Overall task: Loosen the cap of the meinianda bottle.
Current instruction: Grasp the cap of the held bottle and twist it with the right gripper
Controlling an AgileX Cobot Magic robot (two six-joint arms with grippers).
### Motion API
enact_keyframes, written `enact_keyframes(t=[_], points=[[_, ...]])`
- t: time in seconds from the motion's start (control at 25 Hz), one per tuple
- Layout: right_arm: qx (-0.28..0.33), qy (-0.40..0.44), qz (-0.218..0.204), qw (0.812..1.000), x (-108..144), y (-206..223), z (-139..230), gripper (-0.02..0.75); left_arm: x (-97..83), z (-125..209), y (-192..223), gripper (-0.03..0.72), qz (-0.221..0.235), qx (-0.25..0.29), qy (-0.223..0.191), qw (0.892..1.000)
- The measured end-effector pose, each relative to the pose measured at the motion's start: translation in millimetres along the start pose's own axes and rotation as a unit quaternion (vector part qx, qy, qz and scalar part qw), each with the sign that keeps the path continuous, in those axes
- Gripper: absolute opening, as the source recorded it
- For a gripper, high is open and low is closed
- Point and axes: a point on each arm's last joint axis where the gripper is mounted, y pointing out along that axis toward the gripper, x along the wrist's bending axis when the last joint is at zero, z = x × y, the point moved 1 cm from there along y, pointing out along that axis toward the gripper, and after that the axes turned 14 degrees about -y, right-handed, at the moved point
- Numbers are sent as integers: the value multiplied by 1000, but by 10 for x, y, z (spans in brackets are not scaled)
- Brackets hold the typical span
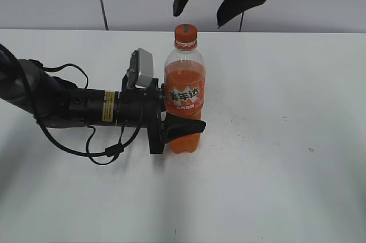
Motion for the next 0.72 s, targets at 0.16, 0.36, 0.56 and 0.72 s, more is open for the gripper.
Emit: enact_keyframes(t=[0.16, 0.36, 0.56, 0.72], points=[[-14, 11, -1, 1000, 74, 16, -15, 524, 0, 0, 0, 401, 0, 0, 0, 1000], [-1, 22, 14, 1000, 135, 138, 6, 524, 0, 0, 0, 401, 0, 0, 0, 1000], [20, 27, 24, 999, 163, 325, 23, 524, -2, 2, 0, 401, 1, 1, 1, 1000], [23, 29, 28, 999, 153, 350, 24, 524, -4, 3, 0, 401, 2, 2, 1, 1000]])
